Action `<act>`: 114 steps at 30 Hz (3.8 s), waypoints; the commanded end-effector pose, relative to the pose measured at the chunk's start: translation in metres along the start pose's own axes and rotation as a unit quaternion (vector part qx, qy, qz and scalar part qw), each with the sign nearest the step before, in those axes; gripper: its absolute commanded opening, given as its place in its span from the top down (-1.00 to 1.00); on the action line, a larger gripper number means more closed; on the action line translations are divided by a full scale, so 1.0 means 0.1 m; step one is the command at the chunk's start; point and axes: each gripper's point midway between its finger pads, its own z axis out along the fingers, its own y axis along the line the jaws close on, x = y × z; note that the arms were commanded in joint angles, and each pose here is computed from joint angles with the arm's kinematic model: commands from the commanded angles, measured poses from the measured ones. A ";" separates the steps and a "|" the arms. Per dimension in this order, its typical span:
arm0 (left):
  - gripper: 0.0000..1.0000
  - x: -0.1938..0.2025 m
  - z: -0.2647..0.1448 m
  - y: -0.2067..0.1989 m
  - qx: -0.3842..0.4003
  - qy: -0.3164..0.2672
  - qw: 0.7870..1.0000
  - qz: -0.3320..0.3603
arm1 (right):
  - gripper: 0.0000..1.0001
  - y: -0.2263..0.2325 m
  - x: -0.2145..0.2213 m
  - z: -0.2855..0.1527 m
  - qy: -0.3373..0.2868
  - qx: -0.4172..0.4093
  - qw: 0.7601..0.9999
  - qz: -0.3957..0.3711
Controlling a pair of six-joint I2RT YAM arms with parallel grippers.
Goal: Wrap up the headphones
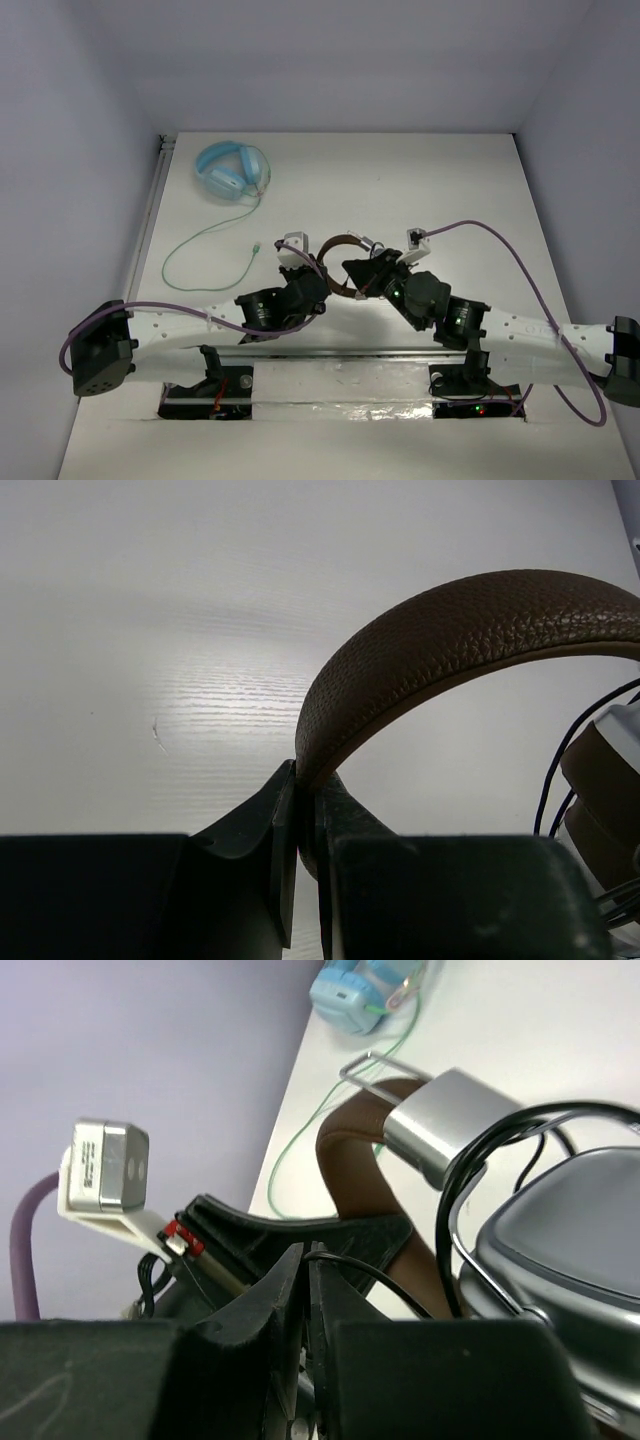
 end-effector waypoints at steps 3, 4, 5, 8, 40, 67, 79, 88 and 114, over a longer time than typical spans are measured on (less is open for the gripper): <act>1.00 0.04 -0.07 -0.04 0.014 0.018 1.000 -0.019 | 0.73 0.16 -0.46 0.01 -0.081 0.017 0.996 0.026; 1.00 0.07 -0.10 -0.06 0.017 0.026 0.999 -0.019 | 0.73 0.13 -0.46 0.02 -0.084 0.022 0.996 0.030; 1.00 0.08 -0.10 -0.06 0.018 0.028 0.999 -0.020 | 0.71 0.11 -0.48 0.02 -0.092 0.028 0.995 0.031; 1.00 0.12 -0.11 -0.09 0.022 0.042 0.999 -0.015 | 0.64 0.07 -0.56 0.01 -0.111 0.039 0.992 0.035; 1.00 0.37 -0.33 -0.33 0.031 0.149 0.988 0.020 | -0.08 -0.54 -0.92 -0.21 -0.207 0.128 0.969 0.046; 1.00 -0.26 0.58 -0.46 0.027 0.058 0.997 0.038 | 1.00 -0.60 -1.72 -1.00 -0.240 0.201 0.946 -0.078; 1.00 -0.45 1.76 -0.34 0.004 0.065 0.997 0.051 | 1.00 -0.72 -1.59 -0.89 -0.226 0.232 0.938 -0.124; 1.00 -0.17 2.57 -0.48 0.004 0.113 0.992 0.056 | 1.00 -0.77 -1.66 -0.96 -0.237 0.244 0.931 -0.134; -0.52 -1.54 0.18 -0.61 0.187 -0.044 0.981 -0.037 | -0.83 -0.02 -2.26 -1.41 -0.257 0.090 0.961 -0.047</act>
